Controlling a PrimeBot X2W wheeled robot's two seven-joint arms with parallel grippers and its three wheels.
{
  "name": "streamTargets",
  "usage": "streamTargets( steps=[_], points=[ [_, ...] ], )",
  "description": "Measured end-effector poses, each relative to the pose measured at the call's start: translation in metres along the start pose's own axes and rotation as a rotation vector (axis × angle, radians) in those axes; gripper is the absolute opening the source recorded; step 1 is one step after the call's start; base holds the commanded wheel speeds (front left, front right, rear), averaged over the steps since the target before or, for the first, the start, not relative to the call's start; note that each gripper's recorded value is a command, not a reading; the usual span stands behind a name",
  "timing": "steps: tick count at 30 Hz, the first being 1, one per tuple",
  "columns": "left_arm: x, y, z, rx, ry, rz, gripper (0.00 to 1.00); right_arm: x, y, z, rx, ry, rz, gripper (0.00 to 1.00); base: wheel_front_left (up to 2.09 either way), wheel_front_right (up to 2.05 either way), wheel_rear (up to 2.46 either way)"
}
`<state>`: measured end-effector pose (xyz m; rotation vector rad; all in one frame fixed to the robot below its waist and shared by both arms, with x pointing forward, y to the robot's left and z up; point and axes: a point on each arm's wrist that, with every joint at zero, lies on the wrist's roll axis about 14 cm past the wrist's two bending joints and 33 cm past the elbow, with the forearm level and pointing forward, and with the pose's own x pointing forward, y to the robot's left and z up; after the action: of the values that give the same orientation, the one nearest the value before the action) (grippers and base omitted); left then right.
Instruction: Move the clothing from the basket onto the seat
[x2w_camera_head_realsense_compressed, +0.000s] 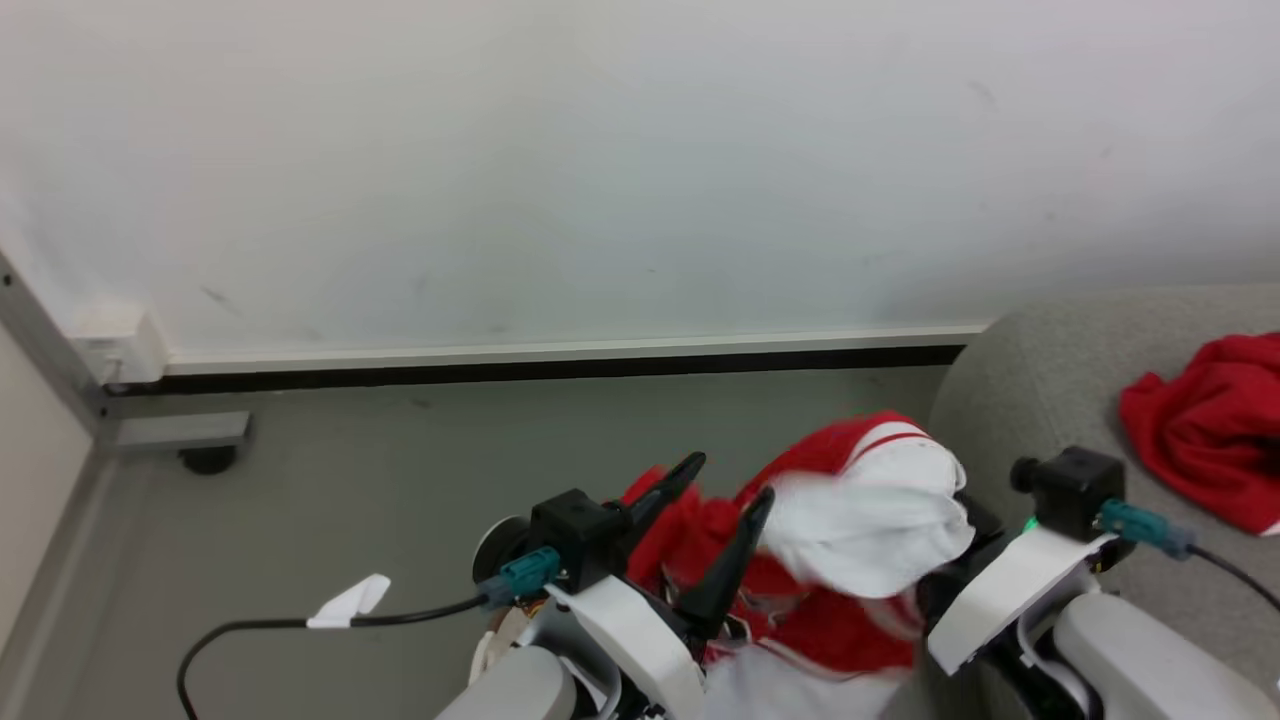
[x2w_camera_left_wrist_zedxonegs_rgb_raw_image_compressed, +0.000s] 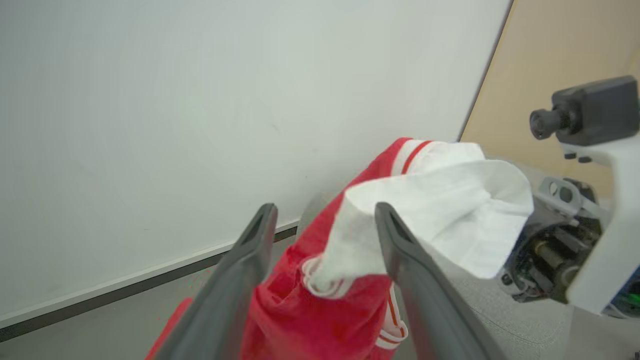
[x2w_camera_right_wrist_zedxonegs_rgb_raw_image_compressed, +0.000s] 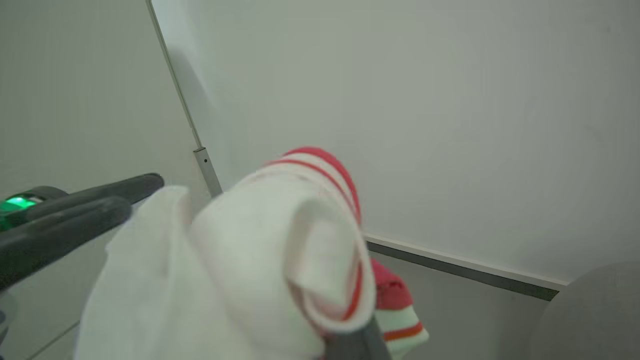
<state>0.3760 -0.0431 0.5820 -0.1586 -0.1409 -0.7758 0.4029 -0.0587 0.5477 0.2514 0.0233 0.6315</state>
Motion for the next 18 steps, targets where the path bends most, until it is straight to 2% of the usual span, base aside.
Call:
streamTargets(
  steps=[7, 13, 18],
  points=[
    [0.017, -0.025, -0.012, -0.025, 0.019, -0.086, 1.00, -0.036, -0.054, 0.054, -0.075, -0.147, -0.164, 0.00, 0.00, 0.00, 0.00],
    [0.030, -0.049, -0.019, -0.040, 0.026, -0.173, 1.00, -0.079, -0.086, 0.094, -0.148, -0.248, -0.284, 0.00, 0.00, 0.00, 0.00],
    [0.041, -0.071, -0.025, -0.049, 0.026, -0.249, 1.00, -0.121, -0.104, 0.112, -0.207, -0.288, -0.378, 0.00, 0.00, 0.00, 0.00]
  ],
)
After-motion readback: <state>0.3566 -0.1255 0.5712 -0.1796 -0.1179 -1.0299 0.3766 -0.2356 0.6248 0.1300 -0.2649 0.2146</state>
